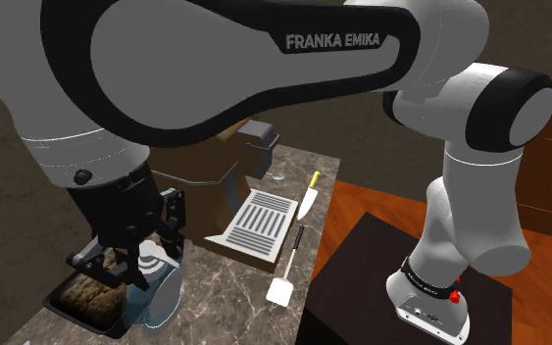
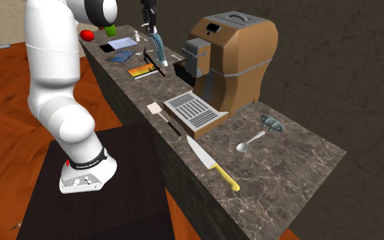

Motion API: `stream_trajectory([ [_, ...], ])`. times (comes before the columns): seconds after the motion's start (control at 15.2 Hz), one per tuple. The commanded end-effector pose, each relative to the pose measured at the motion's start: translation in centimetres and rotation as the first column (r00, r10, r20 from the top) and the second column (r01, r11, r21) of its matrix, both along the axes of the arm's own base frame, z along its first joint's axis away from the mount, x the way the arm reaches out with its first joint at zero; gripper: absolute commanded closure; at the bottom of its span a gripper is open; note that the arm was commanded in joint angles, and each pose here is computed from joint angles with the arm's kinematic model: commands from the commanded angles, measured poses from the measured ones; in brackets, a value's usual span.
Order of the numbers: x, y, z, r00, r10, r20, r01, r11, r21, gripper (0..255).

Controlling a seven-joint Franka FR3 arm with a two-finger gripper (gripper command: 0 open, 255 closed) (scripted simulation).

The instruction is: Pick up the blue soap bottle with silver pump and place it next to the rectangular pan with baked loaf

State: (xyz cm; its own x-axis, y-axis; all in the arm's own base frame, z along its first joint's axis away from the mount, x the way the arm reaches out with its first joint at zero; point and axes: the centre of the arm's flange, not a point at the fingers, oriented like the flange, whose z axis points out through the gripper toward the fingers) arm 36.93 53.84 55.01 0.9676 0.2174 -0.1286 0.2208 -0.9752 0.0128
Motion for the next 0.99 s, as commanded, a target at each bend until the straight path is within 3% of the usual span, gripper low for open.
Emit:
stream_trajectory([
  [0.0,0.0,0.0,-1.0,1.000,0.000,0.001,0.000,1.000,0.001,255],
  [0.92,0.0,0.0,-8.4,1.000,0.000,0.001,0.000,1.000,0.001,255],
])
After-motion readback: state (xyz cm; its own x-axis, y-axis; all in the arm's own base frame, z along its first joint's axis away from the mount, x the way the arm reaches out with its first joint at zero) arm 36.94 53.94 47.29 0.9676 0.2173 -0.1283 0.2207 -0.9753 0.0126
